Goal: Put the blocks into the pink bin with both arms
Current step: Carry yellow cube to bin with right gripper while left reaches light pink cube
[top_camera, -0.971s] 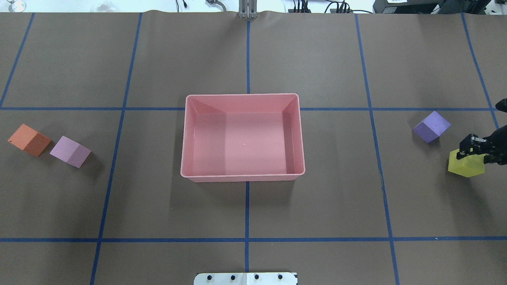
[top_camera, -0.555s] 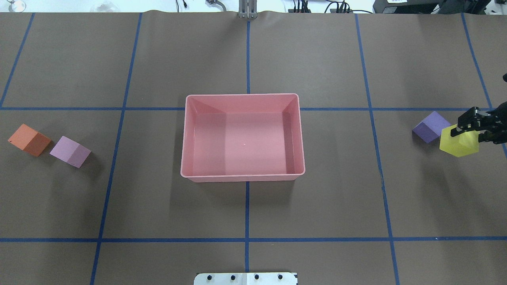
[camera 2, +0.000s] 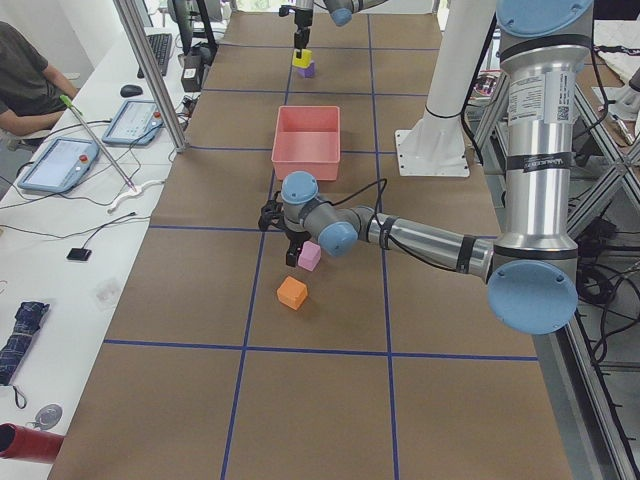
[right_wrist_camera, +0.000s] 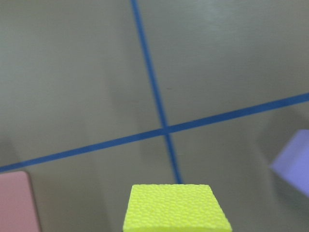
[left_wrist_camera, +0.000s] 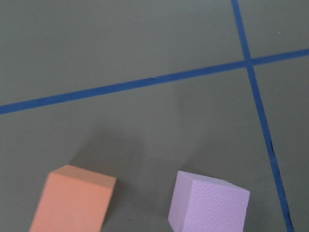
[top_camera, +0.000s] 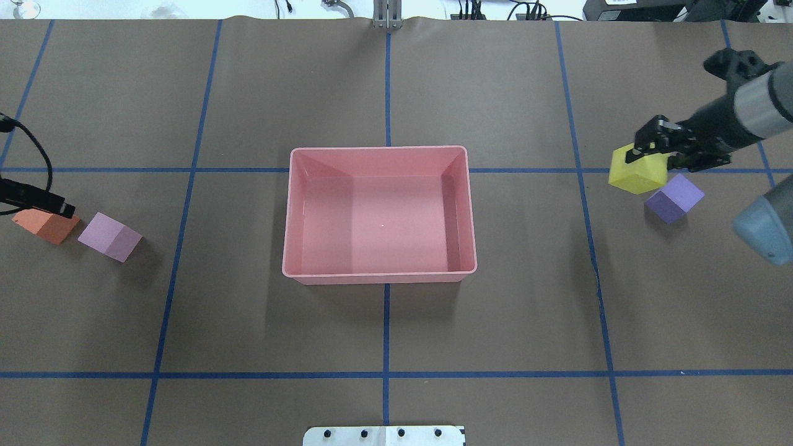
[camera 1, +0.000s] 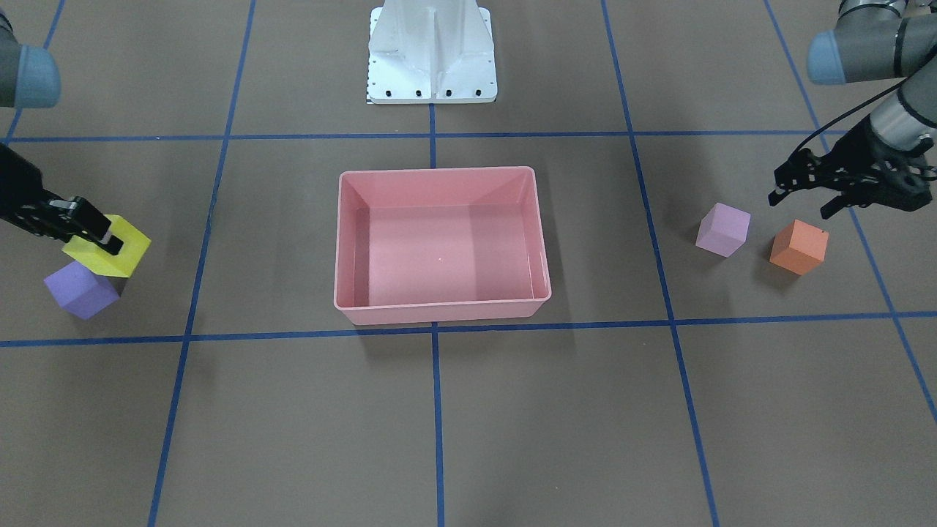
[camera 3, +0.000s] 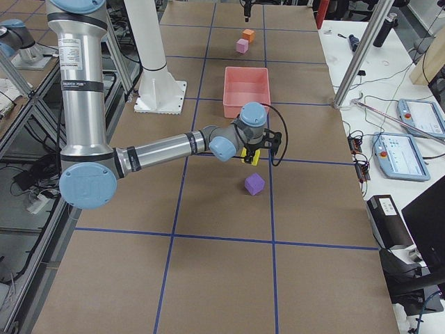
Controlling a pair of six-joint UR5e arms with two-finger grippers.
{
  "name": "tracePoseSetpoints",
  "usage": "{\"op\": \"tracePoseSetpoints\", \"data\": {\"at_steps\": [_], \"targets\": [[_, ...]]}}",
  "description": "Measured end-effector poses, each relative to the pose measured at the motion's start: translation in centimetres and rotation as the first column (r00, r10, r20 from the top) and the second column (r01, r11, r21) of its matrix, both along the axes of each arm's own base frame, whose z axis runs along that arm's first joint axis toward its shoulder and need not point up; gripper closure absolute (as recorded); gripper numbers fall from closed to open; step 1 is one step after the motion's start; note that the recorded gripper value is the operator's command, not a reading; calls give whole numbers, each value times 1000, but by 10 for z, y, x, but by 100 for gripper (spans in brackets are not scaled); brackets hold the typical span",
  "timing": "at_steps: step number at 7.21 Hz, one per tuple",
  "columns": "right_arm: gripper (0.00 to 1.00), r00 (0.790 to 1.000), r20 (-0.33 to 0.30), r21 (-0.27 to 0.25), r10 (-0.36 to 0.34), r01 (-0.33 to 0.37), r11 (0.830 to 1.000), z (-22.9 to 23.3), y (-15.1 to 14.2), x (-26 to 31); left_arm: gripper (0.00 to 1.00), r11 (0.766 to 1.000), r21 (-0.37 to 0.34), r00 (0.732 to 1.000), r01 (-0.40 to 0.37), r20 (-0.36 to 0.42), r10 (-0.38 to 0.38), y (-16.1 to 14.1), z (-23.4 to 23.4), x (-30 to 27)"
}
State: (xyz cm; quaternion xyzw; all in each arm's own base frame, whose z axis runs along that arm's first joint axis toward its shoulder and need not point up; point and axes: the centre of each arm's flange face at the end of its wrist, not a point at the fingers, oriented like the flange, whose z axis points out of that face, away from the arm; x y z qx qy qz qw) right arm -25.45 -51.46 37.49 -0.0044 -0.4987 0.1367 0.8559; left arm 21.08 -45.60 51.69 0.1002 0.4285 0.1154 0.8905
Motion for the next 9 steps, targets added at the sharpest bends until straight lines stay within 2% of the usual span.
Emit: {"op": "tracePoseSetpoints", "data": {"at_steps": [2, 3, 5, 6, 7, 8, 9], "targets": [[100, 1000, -25, -1, -2, 2, 1000, -84, 0, -77, 0, 999, 1, 999, -36, 22, 36, 10, 2, 36], [100, 999, -37, 7, -13, 13, 1000, -111, 10, -108, 1, 999, -8, 998, -53, 28, 53, 15, 4, 49], [100, 999, -47, 57, -13, 16, 998, -153, 43, -175, 1, 998, -9, 997, -68, 37, 69, 15, 6, 65], [100, 999, -40, 71, -10, 13, 997, -169, 56, -196, 8, 998, 2, 997, -61, 50, 60, 12, 6, 68], [100, 999, -39, 76, -18, 21, 997, -175, 68, -212, 37, 999, 16, 997, -50, 67, 49, 11, 8, 70], [100, 998, -48, 80, -27, 31, 996, -174, 79, -227, 75, 999, 23, 996, -47, 77, 45, 10, 9, 73], [74, 998, -61, 86, -31, 36, 996, -171, 87, -240, 100, 999, 24, 996, -42, 77, 40, 9, 7, 75]]}}
